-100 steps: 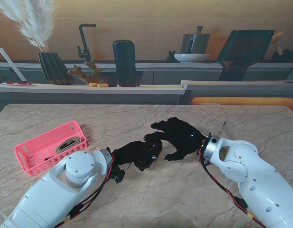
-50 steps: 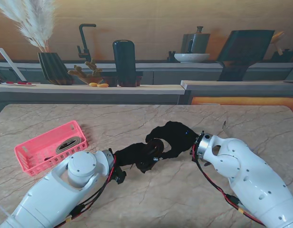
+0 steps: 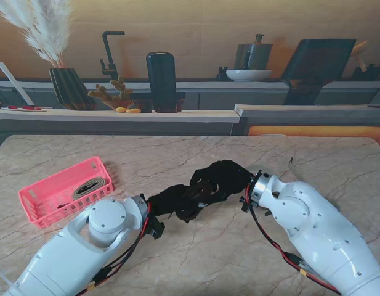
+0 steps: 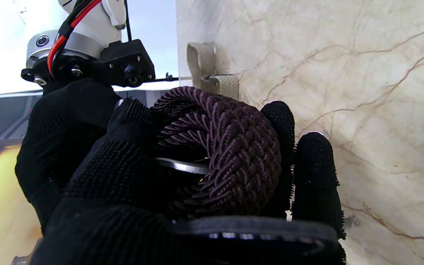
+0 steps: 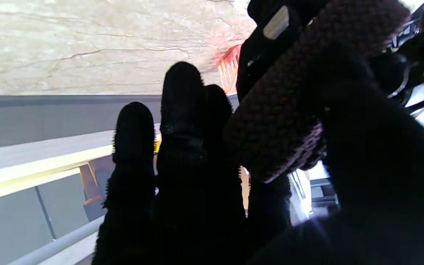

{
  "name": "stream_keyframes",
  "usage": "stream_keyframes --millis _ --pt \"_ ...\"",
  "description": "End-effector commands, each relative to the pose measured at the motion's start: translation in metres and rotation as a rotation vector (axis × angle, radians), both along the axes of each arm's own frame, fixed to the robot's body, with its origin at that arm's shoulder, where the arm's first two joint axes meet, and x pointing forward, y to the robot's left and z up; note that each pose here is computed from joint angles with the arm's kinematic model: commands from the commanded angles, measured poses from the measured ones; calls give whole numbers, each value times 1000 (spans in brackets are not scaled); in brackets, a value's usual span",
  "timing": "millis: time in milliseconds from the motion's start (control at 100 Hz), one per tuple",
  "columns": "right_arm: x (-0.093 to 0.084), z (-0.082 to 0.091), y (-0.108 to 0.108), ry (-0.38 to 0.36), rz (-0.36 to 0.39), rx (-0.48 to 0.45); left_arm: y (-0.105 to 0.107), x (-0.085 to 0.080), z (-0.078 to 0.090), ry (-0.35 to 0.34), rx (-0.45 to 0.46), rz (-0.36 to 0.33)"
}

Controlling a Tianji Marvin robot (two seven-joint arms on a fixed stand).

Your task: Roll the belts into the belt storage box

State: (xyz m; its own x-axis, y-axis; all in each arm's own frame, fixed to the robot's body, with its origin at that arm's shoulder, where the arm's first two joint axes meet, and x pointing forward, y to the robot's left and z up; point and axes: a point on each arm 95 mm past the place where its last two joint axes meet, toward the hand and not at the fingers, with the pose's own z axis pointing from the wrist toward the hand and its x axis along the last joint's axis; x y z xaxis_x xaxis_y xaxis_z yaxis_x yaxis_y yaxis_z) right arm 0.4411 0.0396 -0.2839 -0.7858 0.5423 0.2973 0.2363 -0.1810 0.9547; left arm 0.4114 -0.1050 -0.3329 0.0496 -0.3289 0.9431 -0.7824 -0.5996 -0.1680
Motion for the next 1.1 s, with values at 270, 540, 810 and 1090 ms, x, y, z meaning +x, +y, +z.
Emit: stream_keyframes --millis 270,540,810,1090 --pt "-6 -8 4 131 -99 36 -3 -6 8 -158 38 108" --pt "-4 -11 4 191 -174 77 -2 -11 14 -341 158 110" --pt "-1 -15 7 216 -257 131 -7 -15 11 -393 203 69" --pt "3 -15 15 268 -343 206 -11 -15 9 -574 402 40"
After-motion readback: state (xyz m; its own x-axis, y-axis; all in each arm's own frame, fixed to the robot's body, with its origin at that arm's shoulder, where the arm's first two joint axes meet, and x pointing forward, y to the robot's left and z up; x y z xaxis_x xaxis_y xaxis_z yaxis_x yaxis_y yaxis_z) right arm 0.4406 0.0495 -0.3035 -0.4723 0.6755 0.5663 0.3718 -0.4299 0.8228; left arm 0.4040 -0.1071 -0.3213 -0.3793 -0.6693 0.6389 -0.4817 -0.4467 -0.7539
